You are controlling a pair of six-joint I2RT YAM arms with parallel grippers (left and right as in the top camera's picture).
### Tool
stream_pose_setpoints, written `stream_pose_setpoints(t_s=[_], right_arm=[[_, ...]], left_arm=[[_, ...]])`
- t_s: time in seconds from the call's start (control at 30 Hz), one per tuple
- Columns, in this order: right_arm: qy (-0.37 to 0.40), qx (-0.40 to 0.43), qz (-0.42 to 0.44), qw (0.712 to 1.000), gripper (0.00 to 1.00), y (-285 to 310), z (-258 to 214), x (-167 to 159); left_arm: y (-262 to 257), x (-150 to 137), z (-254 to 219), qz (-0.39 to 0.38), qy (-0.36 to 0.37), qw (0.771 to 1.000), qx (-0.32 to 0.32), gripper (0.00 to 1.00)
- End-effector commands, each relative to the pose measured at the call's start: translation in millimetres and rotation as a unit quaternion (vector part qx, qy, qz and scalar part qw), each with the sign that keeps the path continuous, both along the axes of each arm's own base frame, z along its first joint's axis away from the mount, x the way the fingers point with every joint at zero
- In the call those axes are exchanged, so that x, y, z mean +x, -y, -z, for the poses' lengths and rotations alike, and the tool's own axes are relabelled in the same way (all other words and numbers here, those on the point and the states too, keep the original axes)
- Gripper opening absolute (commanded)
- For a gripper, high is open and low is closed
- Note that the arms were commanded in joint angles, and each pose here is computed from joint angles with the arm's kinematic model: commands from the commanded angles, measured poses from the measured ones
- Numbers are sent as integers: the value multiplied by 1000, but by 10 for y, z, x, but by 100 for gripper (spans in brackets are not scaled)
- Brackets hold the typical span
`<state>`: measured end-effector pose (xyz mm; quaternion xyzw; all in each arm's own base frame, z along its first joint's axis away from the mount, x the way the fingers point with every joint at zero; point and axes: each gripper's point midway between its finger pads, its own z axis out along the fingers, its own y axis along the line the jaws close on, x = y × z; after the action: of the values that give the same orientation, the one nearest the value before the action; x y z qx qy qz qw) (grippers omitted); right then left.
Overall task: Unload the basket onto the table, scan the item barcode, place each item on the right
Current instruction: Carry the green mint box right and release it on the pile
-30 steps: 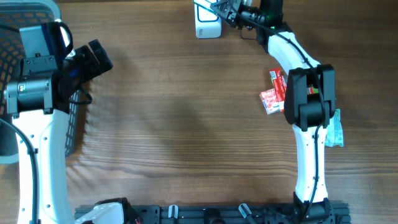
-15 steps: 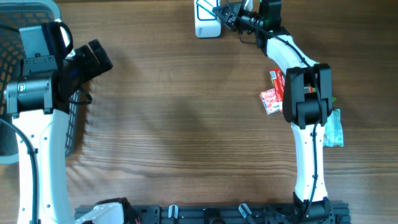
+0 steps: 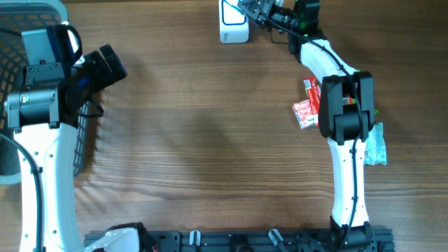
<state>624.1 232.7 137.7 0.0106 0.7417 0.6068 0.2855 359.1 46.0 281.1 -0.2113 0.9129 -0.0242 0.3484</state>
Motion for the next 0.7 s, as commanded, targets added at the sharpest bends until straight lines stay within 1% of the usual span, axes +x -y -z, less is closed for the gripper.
stream_pose_setpoints(t_s=[0.0,0.07,0.2,0.27,0.3,0.37,0.47,0.57,0.67], right_arm=[[41,-2,-21,999,28,47,-690,-149],[32,-25,-15,999,25,78,-853,-231],[26,-81,-14,996,26,153,-1166,-516],[13,-103,-24,994,26,192,-1317,-743],[-1,-119,-32,992,26,242,-1399,-933],[-17,-146,-44,988,25,334,-1432,-1174],[-59,-208,-36,976,24,543,-1265,-1416],[-143,-316,-8,938,24,910,-823,-1644],[-227,-420,26,878,24,1289,-393,-1875]], left_arm=[[-25,-2,-65,4,8,1000,10,100],[-25,-2,-65,4,8,1000,10,100],[-25,-2,-65,4,8,1000,10,100],[-25,-2,-65,4,8,1000,10,100],[-25,-2,-65,4,8,1000,10,100],[-25,-2,-65,4,8,1000,10,100],[-25,-2,-65,4,8,1000,10,100],[-25,-2,-65,4,8,1000,10,100],[-24,-2,-65,4,8,1000,10,100]])
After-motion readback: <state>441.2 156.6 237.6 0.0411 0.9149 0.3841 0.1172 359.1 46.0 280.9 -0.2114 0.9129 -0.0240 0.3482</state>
